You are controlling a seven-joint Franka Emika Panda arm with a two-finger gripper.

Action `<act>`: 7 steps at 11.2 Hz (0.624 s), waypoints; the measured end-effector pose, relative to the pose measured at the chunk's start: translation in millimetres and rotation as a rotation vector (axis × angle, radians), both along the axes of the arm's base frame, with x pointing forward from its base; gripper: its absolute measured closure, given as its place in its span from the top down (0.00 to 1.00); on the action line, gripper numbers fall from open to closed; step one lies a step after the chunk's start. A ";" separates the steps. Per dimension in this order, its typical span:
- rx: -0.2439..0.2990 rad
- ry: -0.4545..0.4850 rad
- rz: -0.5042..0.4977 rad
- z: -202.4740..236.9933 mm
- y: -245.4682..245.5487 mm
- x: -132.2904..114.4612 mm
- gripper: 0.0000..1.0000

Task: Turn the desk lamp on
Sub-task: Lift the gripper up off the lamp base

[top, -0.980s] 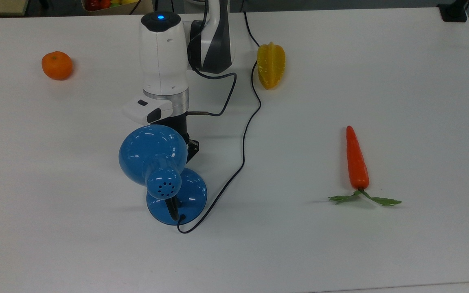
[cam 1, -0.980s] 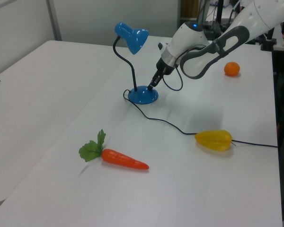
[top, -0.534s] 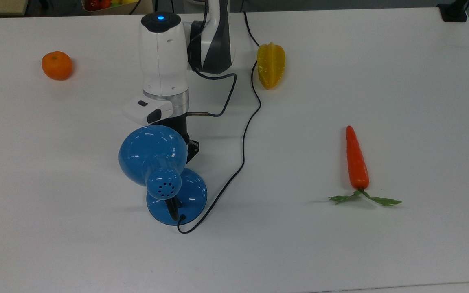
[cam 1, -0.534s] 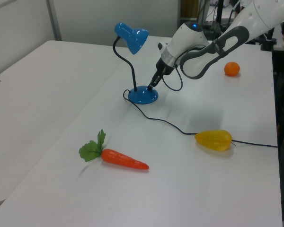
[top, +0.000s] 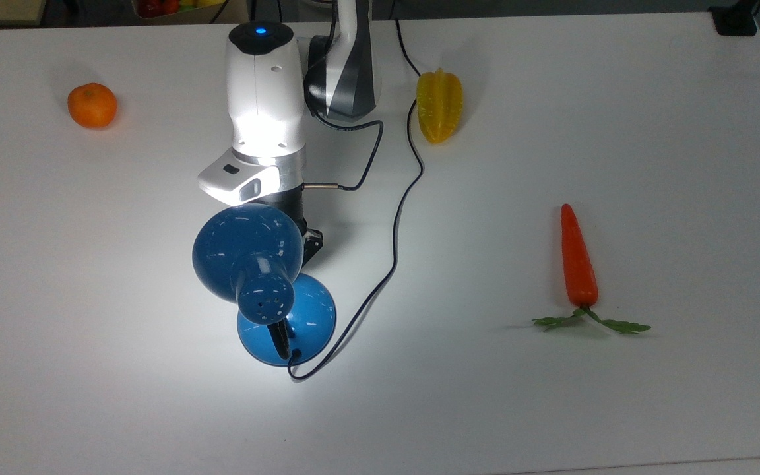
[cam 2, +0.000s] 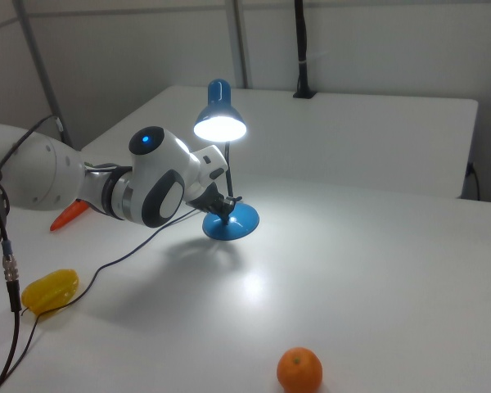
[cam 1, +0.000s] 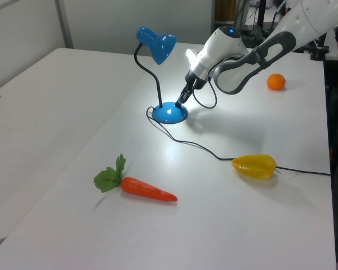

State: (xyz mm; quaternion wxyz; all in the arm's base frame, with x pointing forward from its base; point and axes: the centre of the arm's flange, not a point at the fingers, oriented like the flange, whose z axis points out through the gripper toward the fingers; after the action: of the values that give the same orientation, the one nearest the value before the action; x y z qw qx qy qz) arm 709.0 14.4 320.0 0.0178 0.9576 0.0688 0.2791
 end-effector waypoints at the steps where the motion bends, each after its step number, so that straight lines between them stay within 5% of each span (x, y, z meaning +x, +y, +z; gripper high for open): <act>1: 0.000 0.000 0.000 0.1 0.0 0.1 0.01; 7: 0.002 -0.031 -0.001 26.1 -0.8 -4.2 0.01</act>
State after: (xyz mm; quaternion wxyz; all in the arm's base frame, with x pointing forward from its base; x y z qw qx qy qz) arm 704.8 13.6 346.1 0.0181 0.9532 0.0677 0.2940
